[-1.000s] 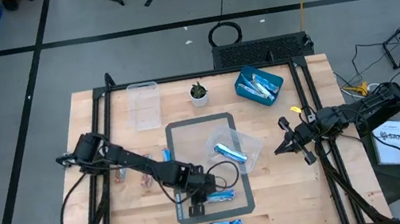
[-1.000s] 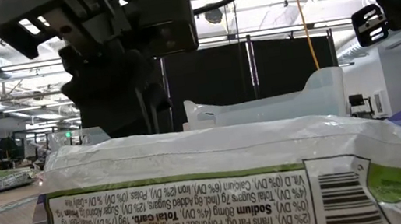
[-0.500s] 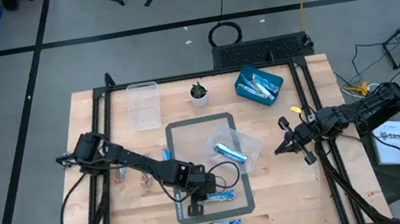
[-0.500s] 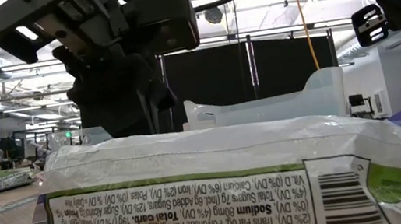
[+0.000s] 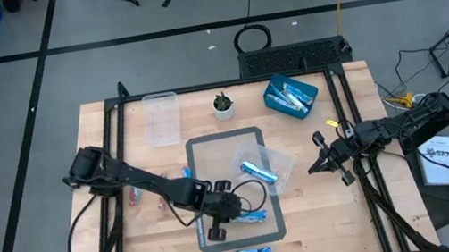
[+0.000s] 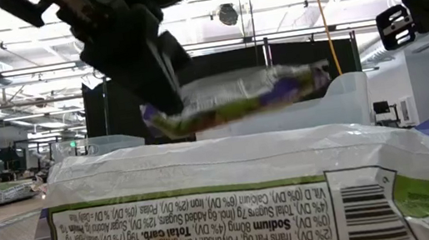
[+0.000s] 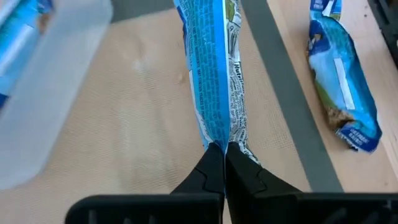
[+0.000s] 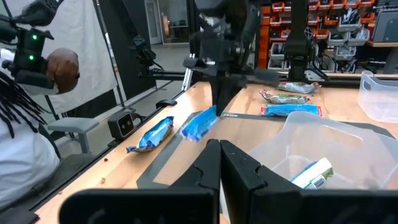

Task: Pick and place Granola Bars by type
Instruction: Put the snack into the center bin

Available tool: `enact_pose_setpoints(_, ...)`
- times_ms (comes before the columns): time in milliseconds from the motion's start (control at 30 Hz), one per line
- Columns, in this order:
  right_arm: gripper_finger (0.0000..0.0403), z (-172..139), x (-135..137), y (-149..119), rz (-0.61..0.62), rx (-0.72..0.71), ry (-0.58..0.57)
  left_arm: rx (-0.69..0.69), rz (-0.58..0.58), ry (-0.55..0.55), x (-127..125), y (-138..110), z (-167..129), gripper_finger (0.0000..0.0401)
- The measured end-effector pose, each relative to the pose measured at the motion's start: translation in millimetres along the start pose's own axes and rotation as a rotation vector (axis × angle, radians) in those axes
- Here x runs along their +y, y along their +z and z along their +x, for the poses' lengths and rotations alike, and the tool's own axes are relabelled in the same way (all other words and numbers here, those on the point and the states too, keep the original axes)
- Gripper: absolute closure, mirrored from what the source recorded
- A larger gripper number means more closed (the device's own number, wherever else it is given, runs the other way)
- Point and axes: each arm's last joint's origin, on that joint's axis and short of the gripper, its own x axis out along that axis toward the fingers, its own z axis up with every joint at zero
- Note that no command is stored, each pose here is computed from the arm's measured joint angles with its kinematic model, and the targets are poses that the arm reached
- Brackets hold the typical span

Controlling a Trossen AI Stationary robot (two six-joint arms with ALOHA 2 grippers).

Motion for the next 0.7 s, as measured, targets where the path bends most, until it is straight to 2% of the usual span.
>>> enact_pose_setpoints(233,0.0403,0.0,0.0,0.0,0.0,0.0,0.0,-0.002,0.037,0.083,1.4,-0.2,-20.9,0.04)
enact_pose_setpoints(367,0.0403,0.0,0.0,0.0,0.0,0.0,0.0,-0.025,0.037,0.15,6.0,-12.1,-32.2,0.04)
enact_pose_setpoints(533,0.0403,0.0,0.0,0.0,0.0,0.0,0.0,-0.194,0.003,0.171,19.4,-41.5,-48.9,0.0401)
enact_pose_setpoints(700,0.0403,0.1,0.0,-0.1,0.0,0.001,0.0,-0.471,-0.002,0.18,30.4,-72.6,-70.7,0.0401)
